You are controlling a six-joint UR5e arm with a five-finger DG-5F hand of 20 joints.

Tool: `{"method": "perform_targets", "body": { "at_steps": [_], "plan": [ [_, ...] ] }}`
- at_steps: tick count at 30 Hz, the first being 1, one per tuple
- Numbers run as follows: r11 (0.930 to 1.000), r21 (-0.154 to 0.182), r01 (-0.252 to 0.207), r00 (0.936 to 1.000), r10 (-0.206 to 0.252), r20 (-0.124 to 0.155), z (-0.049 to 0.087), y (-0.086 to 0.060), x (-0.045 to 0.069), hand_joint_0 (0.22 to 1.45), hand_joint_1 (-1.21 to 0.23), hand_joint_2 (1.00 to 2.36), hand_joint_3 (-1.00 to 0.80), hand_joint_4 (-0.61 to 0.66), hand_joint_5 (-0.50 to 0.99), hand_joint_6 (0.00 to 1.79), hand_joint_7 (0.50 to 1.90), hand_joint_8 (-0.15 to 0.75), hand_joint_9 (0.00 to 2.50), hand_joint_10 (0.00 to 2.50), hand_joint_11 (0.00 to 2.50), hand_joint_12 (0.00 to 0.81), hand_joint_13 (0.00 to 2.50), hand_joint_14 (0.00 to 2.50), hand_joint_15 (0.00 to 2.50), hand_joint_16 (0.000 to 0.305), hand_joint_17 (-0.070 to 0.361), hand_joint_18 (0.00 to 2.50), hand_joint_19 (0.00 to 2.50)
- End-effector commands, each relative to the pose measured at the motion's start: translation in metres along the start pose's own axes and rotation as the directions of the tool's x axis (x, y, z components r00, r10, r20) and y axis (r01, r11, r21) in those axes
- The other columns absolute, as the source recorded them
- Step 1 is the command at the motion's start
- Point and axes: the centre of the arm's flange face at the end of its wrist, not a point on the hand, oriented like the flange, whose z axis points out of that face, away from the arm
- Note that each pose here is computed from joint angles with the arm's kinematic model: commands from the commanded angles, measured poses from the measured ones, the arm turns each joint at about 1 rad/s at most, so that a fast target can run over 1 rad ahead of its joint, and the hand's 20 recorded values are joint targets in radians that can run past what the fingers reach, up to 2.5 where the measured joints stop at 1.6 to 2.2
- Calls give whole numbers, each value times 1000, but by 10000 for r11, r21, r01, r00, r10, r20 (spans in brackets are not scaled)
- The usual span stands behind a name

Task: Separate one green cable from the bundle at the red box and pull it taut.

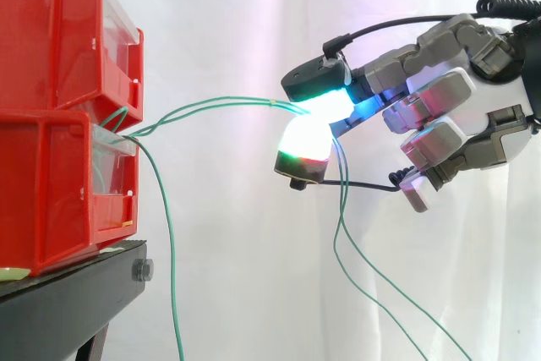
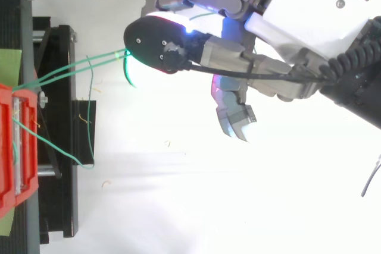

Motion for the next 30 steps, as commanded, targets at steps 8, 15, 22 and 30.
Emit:
{"method": "perform_targets", "body": {
  "at_steps": [8, 15, 22, 30],
  "plan": [
    [10000, 18, -30, 10000, 30, -3, 0, -1, 0, 548, -674, 1233, -123, 210, 137, 513, 1413, 306, 2193, 22, 536, 517, 1867, 17, 609, 97, 219, 1555, 359],
    [10000, 7, -40, 10000, 40, -1, 0, 0, 0, 585, -680, 1088, -68, 205, 132, 527, 1395, 309, 2170, 22, 555, 515, 1851, 20, 628, 97, 217, 1530, 370],
    [10000, -16, -30, 10000, 30, 3, 0, 0, 0, 547, -742, 1158, -59, 206, 128, 530, 1383, 313, 2137, 22, 536, 518, 1835, 19, 623, 100, 225, 1534, 347],
    [10000, -16, -30, 10000, 30, 3, 0, 0, 0, 564, -803, 1044, -109, 195, 117, 545, 1348, 321, 2092, 22, 543, 524, 1813, 18, 650, 101, 227, 1509, 348]
  ]
}}
